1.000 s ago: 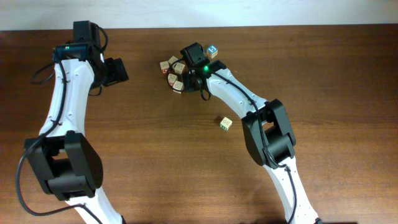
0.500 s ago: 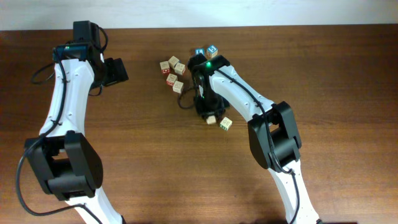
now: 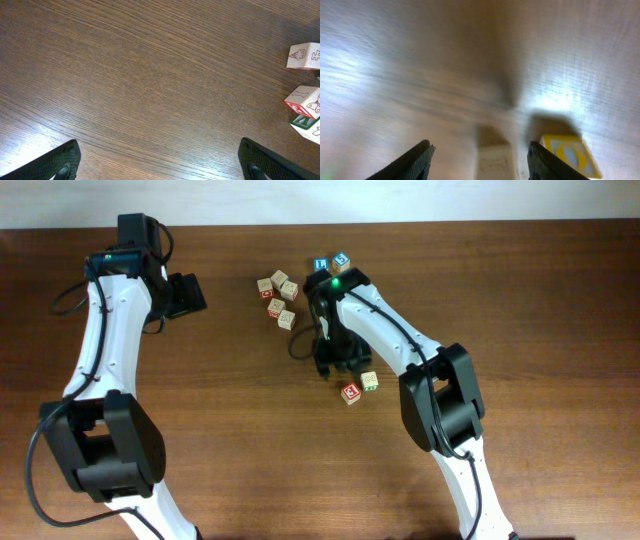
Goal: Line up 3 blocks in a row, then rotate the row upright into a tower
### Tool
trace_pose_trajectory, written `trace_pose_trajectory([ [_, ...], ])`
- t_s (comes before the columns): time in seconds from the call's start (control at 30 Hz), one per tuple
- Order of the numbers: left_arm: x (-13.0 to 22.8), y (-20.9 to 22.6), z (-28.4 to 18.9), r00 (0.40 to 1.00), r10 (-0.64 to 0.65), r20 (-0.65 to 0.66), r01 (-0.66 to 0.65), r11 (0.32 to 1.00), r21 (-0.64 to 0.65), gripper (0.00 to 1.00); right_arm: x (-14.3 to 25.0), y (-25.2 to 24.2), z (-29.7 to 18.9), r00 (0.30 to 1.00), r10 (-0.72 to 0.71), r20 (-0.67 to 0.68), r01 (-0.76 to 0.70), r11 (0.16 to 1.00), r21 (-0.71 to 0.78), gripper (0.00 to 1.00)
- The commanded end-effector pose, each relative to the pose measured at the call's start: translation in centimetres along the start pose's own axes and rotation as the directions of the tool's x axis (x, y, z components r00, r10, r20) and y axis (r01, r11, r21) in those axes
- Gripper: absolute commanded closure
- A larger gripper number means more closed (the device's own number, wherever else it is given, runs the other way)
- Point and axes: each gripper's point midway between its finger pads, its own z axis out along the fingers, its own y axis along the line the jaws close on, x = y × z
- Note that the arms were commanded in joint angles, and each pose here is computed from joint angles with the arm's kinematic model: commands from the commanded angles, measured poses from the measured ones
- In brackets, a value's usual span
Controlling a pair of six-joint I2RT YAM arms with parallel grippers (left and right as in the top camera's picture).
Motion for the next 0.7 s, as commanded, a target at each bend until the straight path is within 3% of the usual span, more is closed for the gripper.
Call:
trace_pose_trajectory([
  [0.0,-0.4,-0.4,-0.2,1.0,-0.012,0.008,0.011,1.0,0.016,0.01,-5.7,3.3,-5.1,0.953,-0.081,0.292,0.112,0.99,-0.091,0.34],
  [0.1,-0.4,-0.4,-0.2,1.0,-0.012,0.009,0.011,1.0,0.015,0.01,-10.8,5.2,-6.4,0.866,-0.083,0.493,0.162,0.979,-0.12,0.3],
  [0.17,-0.4,-0.4,-0.2,1.0,-0.011,0.01,0.011,1.0,0.015,0.01,-12.8,6.0,-6.3,0.834,-0.042,0.551,0.15,0.977,-0.152,0.3],
  [0.37,-0.5,-0.5,-0.2,1.0,-0.012,0.013,0.011,1.0,0.016,0.01,-15.5,5.7,-4.0,0.785,0.201,0.585,-0.09,0.973,-0.214,0.33],
  [0.67,-0.5,-0.5,-0.2,1.0,-0.012,0.013,0.011,1.0,0.016,0.01,-15.4,6.2,-1.7,0.753,0.2,0.627,-0.172,0.979,-0.106,0.46],
])
